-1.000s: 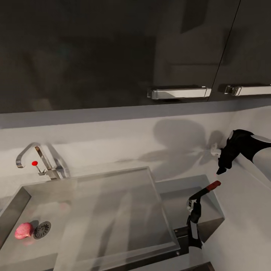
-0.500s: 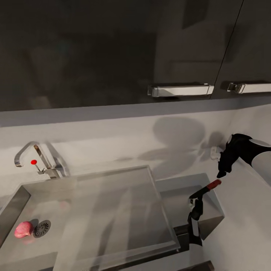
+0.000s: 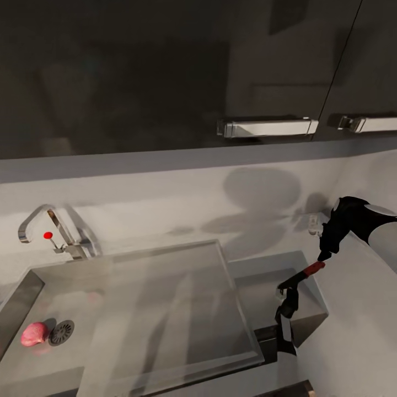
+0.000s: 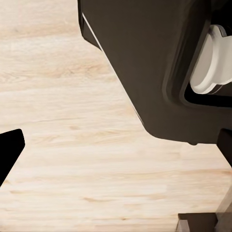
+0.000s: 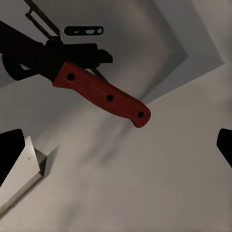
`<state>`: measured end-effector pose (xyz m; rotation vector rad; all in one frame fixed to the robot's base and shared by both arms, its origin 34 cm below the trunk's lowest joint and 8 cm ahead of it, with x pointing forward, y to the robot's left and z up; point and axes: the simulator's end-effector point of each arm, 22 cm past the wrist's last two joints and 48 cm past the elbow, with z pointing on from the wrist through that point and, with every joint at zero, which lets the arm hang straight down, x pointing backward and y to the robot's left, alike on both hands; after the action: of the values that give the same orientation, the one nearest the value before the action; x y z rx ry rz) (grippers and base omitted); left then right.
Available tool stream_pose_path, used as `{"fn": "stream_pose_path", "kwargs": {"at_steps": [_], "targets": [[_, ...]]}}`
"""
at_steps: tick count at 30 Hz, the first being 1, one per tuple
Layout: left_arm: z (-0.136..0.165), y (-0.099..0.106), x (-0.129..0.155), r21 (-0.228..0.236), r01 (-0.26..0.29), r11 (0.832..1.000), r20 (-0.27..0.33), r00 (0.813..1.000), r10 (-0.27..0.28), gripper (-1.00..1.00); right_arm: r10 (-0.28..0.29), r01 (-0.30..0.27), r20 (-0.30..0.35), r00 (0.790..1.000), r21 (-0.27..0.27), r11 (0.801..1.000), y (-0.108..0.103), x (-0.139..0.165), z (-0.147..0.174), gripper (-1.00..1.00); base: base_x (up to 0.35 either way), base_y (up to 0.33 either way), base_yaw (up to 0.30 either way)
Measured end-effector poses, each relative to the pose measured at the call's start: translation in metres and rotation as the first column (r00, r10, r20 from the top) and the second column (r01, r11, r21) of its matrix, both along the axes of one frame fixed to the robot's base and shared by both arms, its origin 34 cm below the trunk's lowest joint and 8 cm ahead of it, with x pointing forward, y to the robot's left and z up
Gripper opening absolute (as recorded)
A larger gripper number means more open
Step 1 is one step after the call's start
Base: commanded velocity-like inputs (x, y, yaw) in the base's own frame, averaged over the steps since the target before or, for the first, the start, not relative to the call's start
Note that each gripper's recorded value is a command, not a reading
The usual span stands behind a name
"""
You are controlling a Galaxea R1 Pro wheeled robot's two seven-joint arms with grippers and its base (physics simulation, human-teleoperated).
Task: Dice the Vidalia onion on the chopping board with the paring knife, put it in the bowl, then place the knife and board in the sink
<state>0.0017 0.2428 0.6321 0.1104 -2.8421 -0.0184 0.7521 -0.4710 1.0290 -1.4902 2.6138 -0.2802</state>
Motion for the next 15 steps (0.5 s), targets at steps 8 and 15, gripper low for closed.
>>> {"fn": "stream_pose_path", "kwargs": {"at_steps": [8,15], "targets": [[-0.0006,0.0008,0.0019,0.001,0.000,1.000,0.011,1.000,0.000,1.00,0.003,-0.003,-0.004,1.000,0.001,1.000,0.0004,-0.0003,-0.0016,1.00,0.000,0.000,0.000],[-0.0009,0.0008,0.0031,0.001,0.000,1.000,0.016,1.000,0.000,1.00,0.077,-0.077,-0.017,0.997,-0.017,0.997,0.0009,-0.0012,-0.0038,1.00,0.000,0.000,0.000]]}}
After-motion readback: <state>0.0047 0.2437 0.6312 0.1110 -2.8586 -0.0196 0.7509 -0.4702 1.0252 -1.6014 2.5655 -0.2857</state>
